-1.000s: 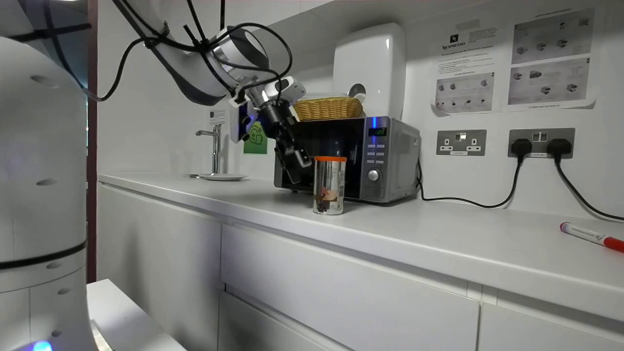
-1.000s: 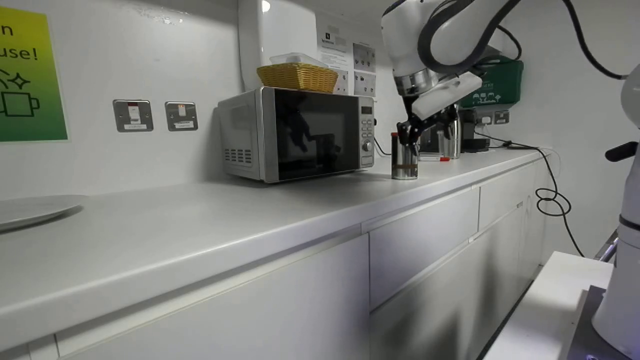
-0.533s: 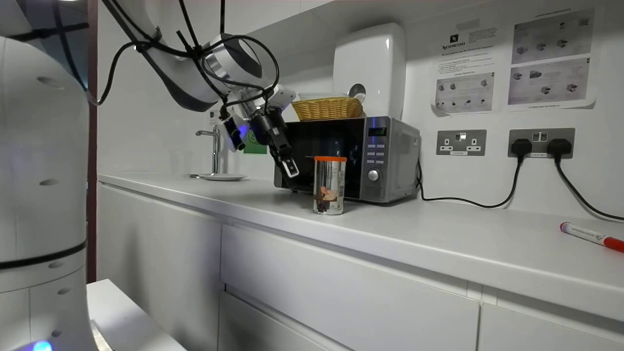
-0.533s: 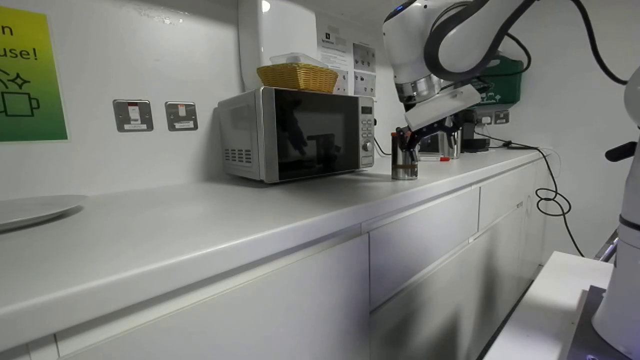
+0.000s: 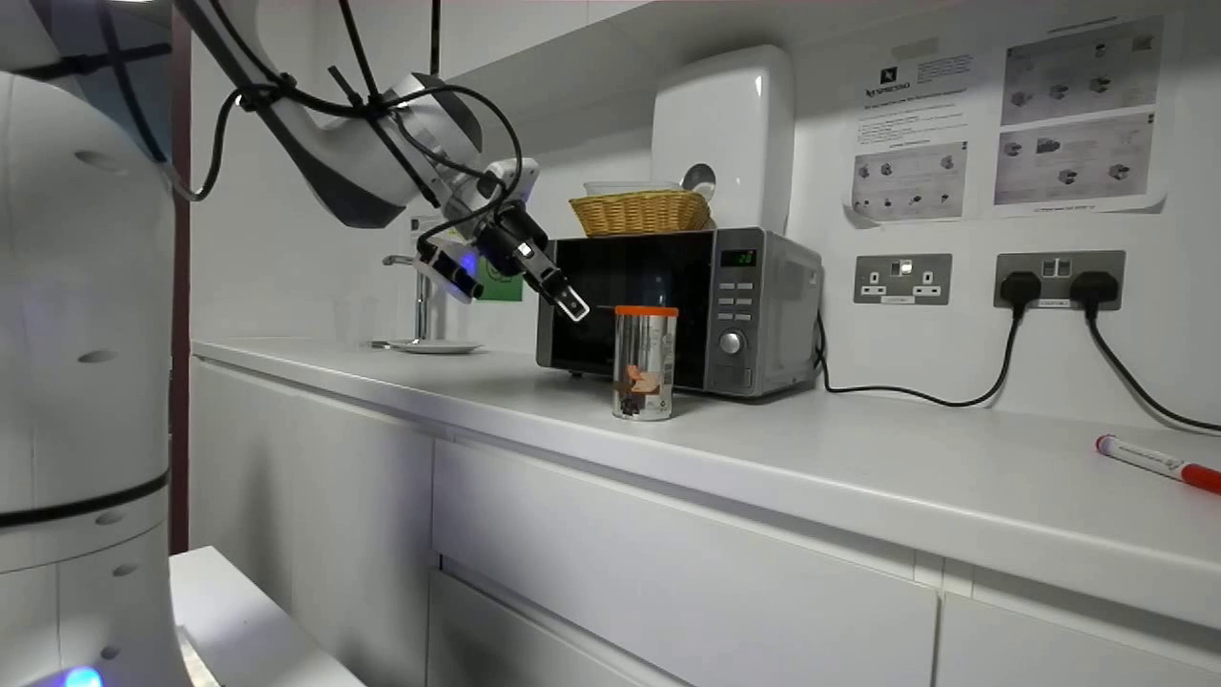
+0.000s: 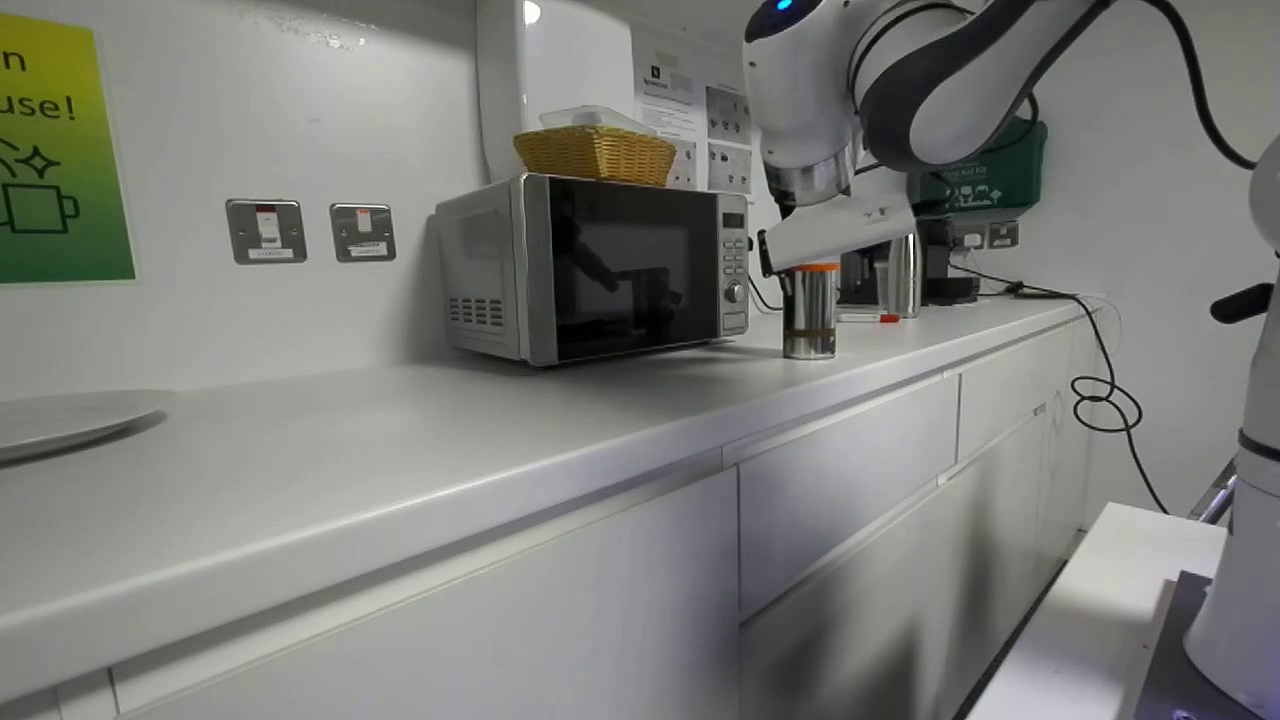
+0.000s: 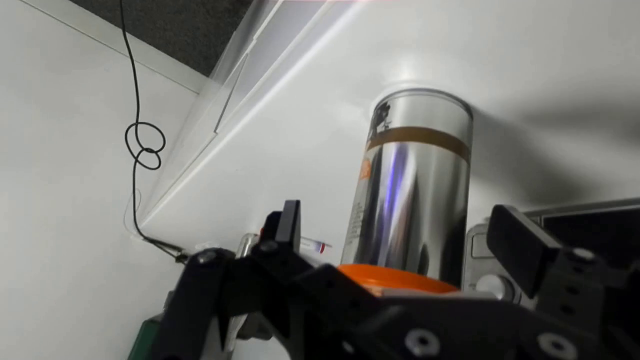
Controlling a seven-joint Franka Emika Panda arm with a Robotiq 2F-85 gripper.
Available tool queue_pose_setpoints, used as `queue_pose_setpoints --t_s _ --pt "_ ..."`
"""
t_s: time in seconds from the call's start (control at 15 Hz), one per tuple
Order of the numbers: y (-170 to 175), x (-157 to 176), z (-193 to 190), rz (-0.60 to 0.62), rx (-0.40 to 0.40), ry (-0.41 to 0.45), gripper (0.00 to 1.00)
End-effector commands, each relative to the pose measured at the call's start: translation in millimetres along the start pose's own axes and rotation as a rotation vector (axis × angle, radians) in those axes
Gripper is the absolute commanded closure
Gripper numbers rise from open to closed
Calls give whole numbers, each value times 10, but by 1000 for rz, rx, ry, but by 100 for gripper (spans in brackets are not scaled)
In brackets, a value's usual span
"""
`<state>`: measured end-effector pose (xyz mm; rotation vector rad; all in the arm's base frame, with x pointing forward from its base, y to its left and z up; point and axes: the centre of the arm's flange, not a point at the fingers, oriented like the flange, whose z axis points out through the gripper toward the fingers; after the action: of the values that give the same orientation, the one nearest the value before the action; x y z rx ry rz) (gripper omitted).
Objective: Put the silver can on top of the microwave
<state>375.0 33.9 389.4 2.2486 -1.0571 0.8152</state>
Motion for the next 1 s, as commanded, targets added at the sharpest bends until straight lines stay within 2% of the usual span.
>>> queue_pose_setpoints --t_s 0.0,0.2,0.4,0.93 --pt "-104 59 70 95 -73 100 0" --pt "-124 53 142 143 -129 139 0" --pt "-258 9 180 153 -153 136 0" --pt "-704 -30 284 134 -134 132 0"
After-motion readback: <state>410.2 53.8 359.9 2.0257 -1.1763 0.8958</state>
